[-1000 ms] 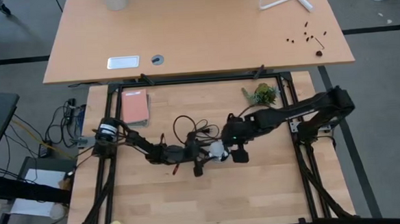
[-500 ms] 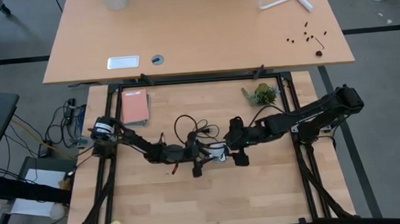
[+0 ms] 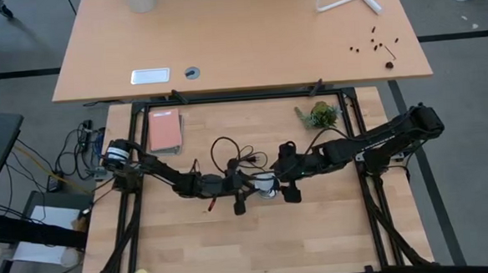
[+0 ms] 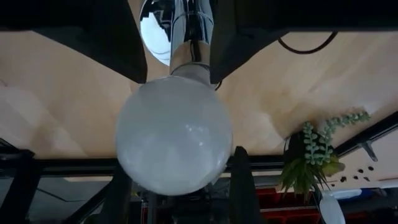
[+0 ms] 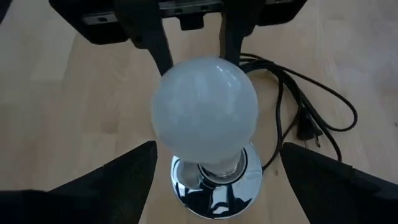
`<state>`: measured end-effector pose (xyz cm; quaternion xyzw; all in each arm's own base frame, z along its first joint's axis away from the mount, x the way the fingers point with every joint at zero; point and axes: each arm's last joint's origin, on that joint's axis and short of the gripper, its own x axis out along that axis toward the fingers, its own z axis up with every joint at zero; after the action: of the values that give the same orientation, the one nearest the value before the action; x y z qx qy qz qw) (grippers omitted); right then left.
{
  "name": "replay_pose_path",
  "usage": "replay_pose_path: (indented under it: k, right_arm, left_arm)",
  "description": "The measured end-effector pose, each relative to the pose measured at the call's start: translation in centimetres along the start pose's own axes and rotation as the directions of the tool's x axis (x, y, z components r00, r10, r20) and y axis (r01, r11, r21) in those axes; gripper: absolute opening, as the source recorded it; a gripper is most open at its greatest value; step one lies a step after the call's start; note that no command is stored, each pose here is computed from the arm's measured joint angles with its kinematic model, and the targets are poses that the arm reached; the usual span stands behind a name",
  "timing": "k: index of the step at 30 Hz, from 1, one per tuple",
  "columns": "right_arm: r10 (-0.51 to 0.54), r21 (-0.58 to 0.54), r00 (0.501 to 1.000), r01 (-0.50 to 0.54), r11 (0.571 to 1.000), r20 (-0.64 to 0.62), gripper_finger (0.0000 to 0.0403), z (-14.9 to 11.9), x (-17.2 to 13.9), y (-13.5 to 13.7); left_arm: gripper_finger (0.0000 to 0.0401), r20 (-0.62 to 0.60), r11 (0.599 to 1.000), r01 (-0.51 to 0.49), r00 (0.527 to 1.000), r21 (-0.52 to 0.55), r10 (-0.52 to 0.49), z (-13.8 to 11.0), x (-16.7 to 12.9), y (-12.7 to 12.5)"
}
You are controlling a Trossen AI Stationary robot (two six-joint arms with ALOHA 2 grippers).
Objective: Screw lightbulb
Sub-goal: Insert the lightbulb into the lamp
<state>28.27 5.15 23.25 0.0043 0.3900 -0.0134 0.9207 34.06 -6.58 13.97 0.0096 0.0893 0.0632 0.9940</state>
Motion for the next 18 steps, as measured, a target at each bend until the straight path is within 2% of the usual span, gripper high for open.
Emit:
replay_pose_path:
  k: [8,18]
  right_arm:
    - [-0.010,0.061,1.000,0.012,0.998,-0.019,0.0352,-0.19,0.01,-0.05]
    - [-0.048,0.121,0.997,0.055,0.991,-0.063,0.0352,-0.66,-0.01,-0.22]
  left_arm:
    - [0.0154,0.026,1.000,-0.002,1.000,-0.005,0.002,0.28,0.02,0.02]
    - [0.0152,0.051,1.000,-0.029,0.998,-0.011,0.029,0.59,0.49,0.07]
